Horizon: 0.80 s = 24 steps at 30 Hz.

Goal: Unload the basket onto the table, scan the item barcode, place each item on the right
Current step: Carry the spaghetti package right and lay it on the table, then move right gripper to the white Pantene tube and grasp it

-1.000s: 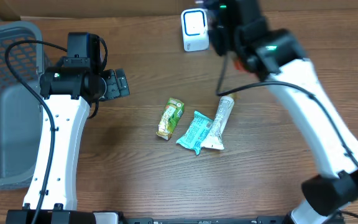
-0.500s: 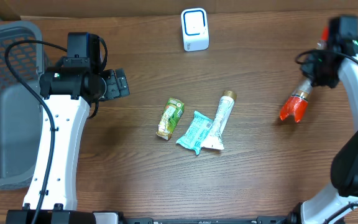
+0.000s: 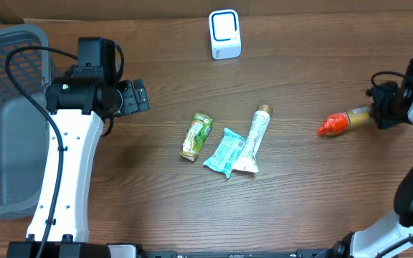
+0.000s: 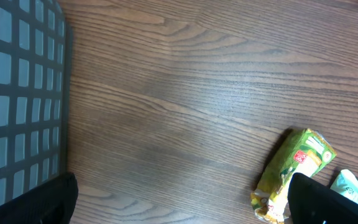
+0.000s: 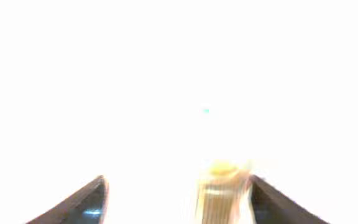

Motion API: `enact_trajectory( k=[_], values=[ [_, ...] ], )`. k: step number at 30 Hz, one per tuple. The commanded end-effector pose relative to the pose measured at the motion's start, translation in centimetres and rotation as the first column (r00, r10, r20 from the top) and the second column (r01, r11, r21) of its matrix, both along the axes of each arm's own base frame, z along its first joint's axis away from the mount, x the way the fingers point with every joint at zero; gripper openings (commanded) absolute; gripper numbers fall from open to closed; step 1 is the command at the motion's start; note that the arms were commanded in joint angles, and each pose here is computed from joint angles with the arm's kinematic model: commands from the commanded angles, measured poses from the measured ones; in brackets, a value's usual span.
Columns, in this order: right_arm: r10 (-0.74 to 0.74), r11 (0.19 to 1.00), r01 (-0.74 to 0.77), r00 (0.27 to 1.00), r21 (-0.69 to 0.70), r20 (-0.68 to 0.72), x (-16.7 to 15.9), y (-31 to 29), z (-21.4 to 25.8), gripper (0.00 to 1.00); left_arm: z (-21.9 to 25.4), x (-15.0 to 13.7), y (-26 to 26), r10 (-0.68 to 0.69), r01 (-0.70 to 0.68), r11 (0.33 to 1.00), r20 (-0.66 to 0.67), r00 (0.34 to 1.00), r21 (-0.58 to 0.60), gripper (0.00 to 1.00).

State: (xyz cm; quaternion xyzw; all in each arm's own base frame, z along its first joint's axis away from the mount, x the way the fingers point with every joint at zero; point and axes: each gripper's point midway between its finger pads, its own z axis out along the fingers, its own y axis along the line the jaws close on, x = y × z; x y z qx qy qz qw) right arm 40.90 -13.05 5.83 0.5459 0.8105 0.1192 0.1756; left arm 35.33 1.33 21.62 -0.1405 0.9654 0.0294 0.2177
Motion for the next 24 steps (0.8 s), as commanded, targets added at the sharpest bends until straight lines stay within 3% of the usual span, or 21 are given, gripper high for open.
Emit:
enact_trajectory(
  k=[1, 6, 12, 22, 24],
  values=[
    [0.178, 0.984, -0.175, 0.974, -0.032, 0.139, 2.6, 1.2, 4.4, 0.98, -0.3, 0.0, 0.1, 0.008, -0.008, 1.0, -0.007, 1.0, 0.006, 1.0],
    [0.282, 0.958, -0.285, 0.939, -0.016, 0.199, 3.4, 2.8, 8.4, 1.0, -0.3, 0.0, 0.1, 0.008, -0.008, 1.0, -0.007, 1.0, 0.006, 1.0],
    [0.473, 0.87, -0.492, 0.849, 0.028, 0.237, 3.1, 8.0, 11.1, 0.97, -0.3, 0.0, 0.1, 0.008, -0.008, 1.0, -0.007, 1.0, 0.006, 1.0],
    [0.752, 0.644, -0.762, 0.647, 0.071, 0.127, -0.4, 20.6, 7.5, 1.0, -0.3, 0.0, 0.1, 0.008, -0.008, 1.0, -0.007, 1.0, 0.006, 1.0],
    [0.793, 0.599, -0.798, 0.603, 0.068, 0.083, -1.6, 22.9, 6.2, 0.96, -0.3, 0.0, 0.1, 0.008, -0.008, 1.0, -0.007, 1.0, 0.006, 1.0]
  ],
)
